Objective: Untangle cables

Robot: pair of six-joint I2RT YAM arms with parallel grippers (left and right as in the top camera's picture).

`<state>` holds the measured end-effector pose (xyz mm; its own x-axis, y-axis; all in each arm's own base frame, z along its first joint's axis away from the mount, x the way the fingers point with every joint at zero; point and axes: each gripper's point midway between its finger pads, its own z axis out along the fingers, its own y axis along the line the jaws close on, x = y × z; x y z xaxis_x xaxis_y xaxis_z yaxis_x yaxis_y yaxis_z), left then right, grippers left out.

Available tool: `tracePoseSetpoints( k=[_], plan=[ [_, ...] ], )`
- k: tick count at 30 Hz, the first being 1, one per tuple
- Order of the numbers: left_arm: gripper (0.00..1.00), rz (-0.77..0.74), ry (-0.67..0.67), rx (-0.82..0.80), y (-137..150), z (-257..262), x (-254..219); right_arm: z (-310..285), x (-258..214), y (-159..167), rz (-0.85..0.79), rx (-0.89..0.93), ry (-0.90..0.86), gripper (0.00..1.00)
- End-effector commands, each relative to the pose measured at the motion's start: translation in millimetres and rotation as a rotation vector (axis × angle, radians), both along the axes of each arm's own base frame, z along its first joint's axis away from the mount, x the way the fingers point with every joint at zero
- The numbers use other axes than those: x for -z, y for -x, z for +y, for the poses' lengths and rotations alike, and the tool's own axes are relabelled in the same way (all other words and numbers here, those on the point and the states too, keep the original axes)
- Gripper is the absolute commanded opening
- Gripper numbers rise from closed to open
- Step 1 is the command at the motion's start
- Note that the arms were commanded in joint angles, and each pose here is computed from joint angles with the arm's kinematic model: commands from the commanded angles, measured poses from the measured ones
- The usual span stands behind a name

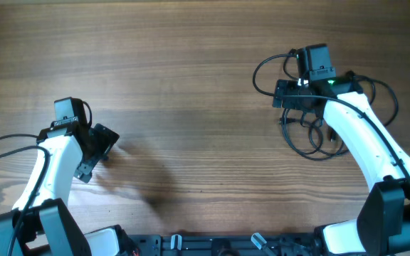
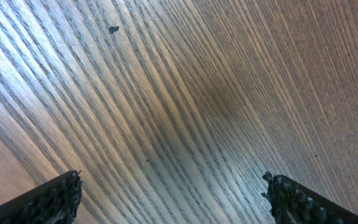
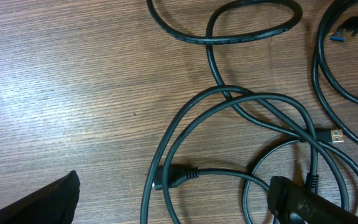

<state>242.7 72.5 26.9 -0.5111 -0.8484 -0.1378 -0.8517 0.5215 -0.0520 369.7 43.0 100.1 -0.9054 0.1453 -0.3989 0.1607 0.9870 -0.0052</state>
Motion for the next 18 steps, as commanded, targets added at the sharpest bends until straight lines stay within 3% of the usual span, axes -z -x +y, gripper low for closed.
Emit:
tracePoseSetpoints(
  k=[1, 18],
  plan=[
    [1.0, -0.021, -0.02, -0.024, -3.7, 5.3, -6.6, 0.3, 5.9, 0.0, 0.013, 0.002, -0.006, 1.0],
    [1.0, -0.022, -0.02, -0.024, -3.7, 5.3, -6.6, 0.9, 4.3, -3.9, -0.004, 0.003, -0.01, 1.0]
  ],
)
